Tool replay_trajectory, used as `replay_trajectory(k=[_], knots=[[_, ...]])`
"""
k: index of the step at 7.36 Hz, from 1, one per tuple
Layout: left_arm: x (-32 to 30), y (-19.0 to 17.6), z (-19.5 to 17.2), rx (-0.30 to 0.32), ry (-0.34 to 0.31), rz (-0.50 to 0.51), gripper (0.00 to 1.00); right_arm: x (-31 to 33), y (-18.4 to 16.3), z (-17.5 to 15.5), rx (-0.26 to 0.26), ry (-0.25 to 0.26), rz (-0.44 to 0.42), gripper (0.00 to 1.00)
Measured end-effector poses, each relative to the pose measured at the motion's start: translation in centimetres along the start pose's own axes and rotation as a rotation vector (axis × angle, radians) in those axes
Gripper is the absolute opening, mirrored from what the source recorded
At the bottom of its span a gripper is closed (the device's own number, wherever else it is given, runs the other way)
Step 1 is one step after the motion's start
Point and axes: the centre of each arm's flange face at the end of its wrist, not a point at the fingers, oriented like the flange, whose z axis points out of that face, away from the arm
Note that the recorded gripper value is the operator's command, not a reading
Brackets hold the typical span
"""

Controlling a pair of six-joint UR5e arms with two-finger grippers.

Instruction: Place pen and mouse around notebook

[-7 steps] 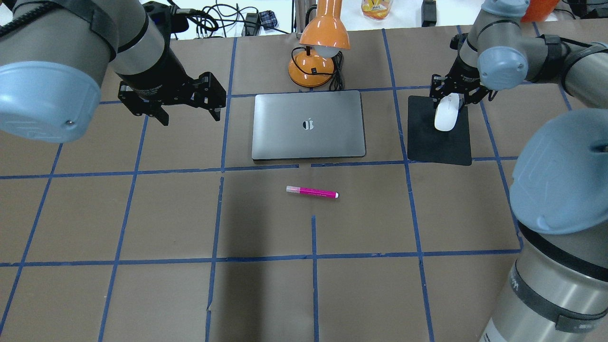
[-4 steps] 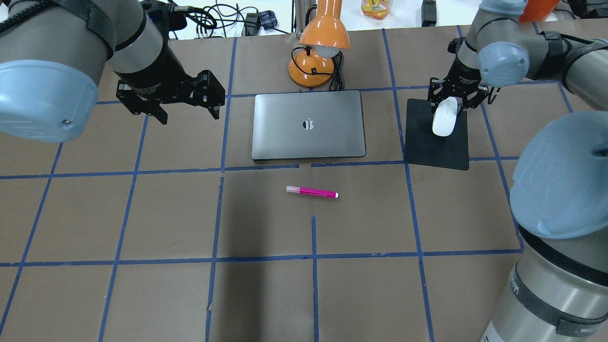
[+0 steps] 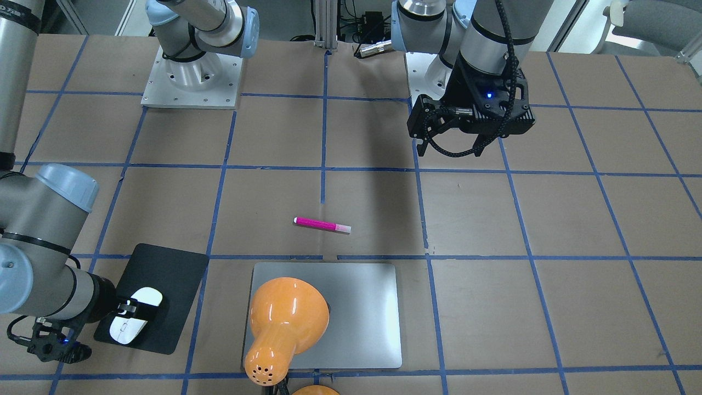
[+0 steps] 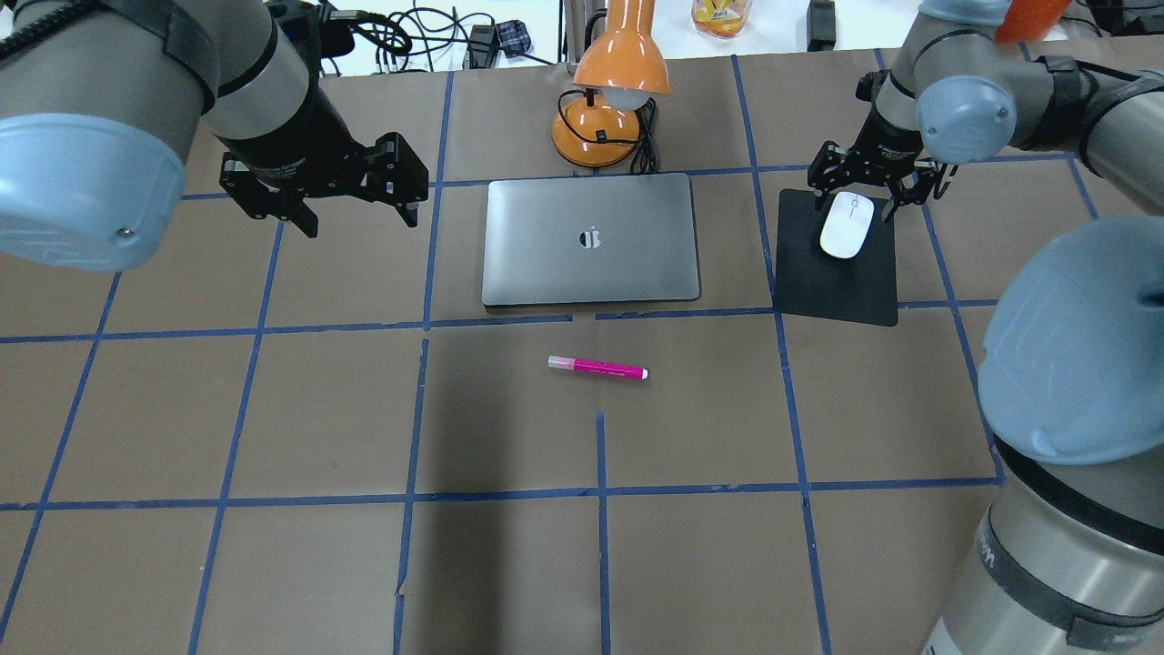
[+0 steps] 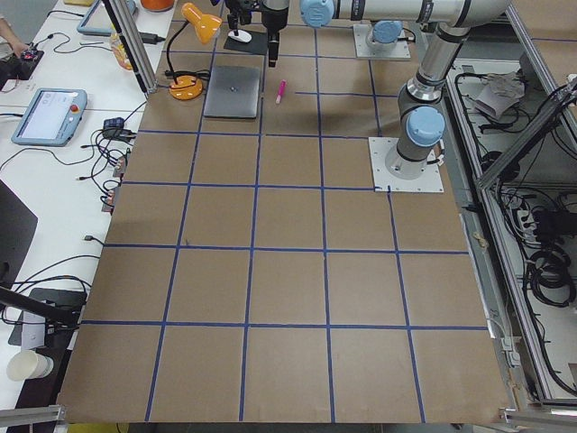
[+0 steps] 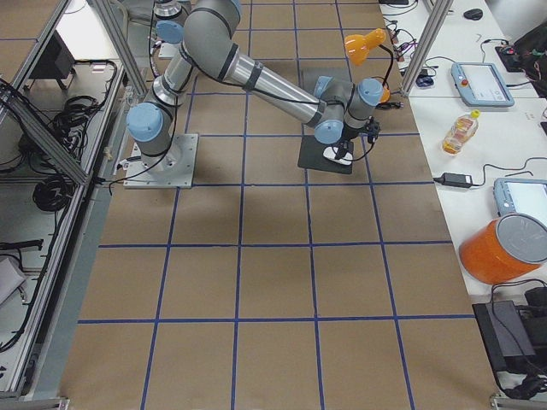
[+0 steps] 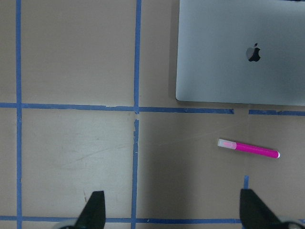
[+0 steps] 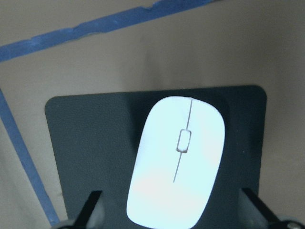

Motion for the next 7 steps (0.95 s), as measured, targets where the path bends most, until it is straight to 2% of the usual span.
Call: replay_trajectory(k=[2, 4, 5, 7], knots=[[-0.1, 0.0, 0.0, 0.0, -0.001, -0.001, 1.0, -0.2, 2.1, -6.0, 0.025, 0.004, 0.001, 1.0], [-0.1, 0.0, 0.0, 0.001, -0.001, -0.001, 1.0, -1.2, 7.7, -14.5, 0.032, 0.019, 0.018, 1.0], [-0.1, 0.0, 0.0, 0.001, -0.001, -0.001, 1.0, -3.0, 10.9, -17.7, 0.04, 0.043, 0.038, 1.0], [-0.1, 0.0, 0.0, -0.001, -0.002, 0.0, 1.0, -7.6, 16.2, -20.6, 0.036, 0.075, 0.065, 1.0]])
